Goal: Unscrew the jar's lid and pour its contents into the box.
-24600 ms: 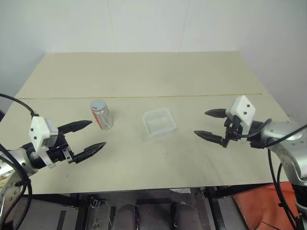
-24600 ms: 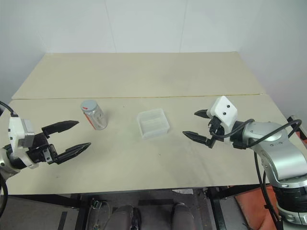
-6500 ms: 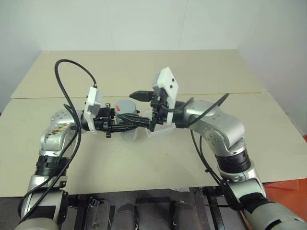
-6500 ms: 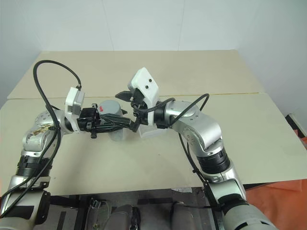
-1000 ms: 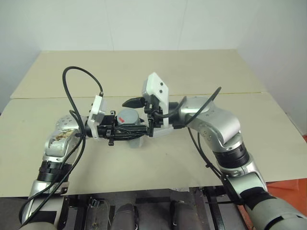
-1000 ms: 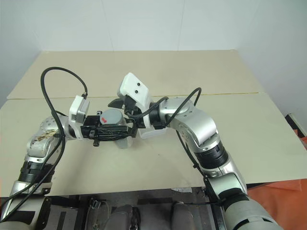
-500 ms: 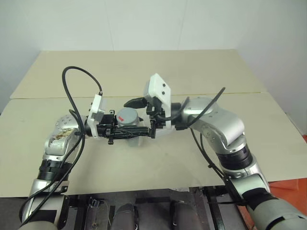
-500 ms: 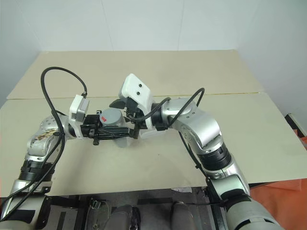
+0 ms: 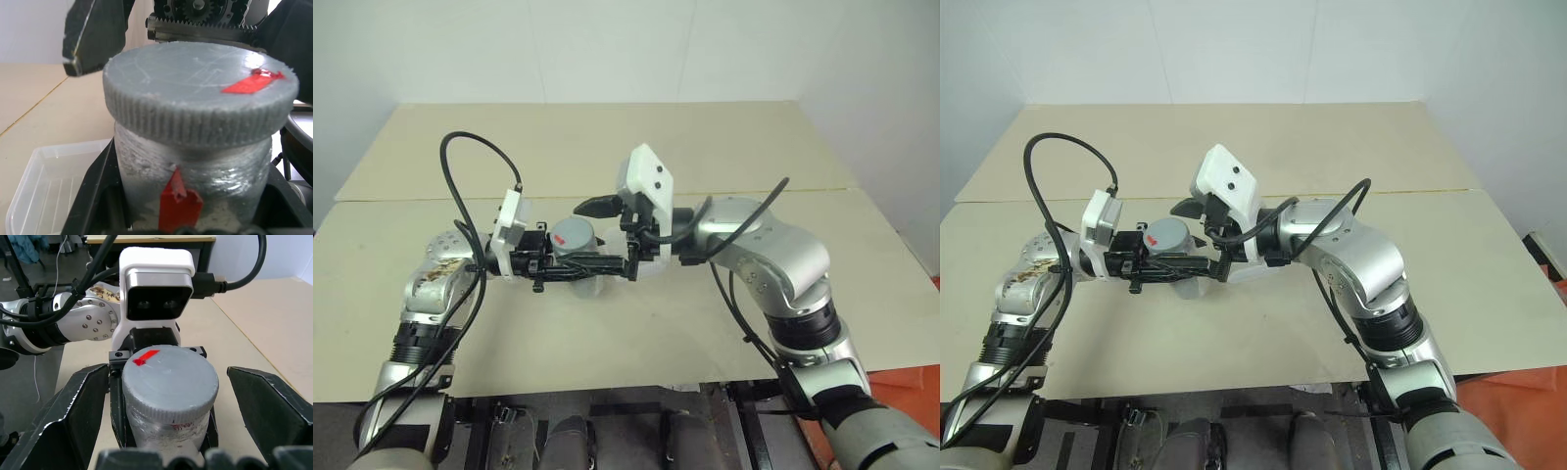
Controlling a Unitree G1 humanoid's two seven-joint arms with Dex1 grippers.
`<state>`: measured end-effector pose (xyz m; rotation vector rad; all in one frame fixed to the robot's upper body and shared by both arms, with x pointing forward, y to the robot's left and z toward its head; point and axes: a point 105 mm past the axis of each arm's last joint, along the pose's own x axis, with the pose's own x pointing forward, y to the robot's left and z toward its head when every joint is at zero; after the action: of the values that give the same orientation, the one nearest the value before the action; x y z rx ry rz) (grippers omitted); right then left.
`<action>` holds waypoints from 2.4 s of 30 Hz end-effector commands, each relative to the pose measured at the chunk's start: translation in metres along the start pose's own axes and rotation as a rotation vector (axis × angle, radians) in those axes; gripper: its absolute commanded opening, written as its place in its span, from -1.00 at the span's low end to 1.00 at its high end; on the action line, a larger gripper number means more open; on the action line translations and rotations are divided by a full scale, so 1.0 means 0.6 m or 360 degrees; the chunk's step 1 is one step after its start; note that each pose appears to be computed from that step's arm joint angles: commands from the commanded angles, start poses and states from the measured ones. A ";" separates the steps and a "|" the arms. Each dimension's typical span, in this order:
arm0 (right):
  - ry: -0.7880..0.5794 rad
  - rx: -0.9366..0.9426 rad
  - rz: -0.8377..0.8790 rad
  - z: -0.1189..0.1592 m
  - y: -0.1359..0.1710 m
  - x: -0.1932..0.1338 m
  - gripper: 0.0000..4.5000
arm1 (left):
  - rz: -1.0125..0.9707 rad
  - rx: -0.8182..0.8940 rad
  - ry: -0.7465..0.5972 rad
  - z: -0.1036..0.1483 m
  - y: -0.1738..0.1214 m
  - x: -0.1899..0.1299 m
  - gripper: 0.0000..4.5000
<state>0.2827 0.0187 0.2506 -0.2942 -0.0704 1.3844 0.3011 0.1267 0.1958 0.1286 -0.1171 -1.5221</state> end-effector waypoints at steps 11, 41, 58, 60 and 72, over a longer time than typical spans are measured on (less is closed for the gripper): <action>-0.0048 -0.0046 -0.0009 0.029 -0.002 -0.002 0.99 | -0.0006 0.0093 -0.0003 0.017 -0.001 0.000 0.01; -0.0088 -0.0074 0.0058 0.048 -0.003 -0.014 0.23 | -0.0024 0.0045 0.0029 0.001 -0.007 -0.004 0.01; -0.0151 -0.0145 -0.0126 0.070 -0.061 -0.057 0.23 | -0.0005 0.0070 0.0033 -0.003 -0.011 -0.013 0.01; -0.0107 -0.0121 -0.0274 0.053 -0.082 -0.071 0.23 | 0.0048 0.0117 0.0015 0.008 -0.002 -0.015 0.01; 0.0292 0.0194 -0.1217 -0.121 -0.157 -0.239 0.23 | 0.0447 0.0343 -0.0016 0.056 0.057 -0.036 0.01</action>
<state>0.3591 -0.1367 0.2181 -0.2336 0.0763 0.6619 0.3269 0.1475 0.2184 0.2288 -0.2284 -1.2633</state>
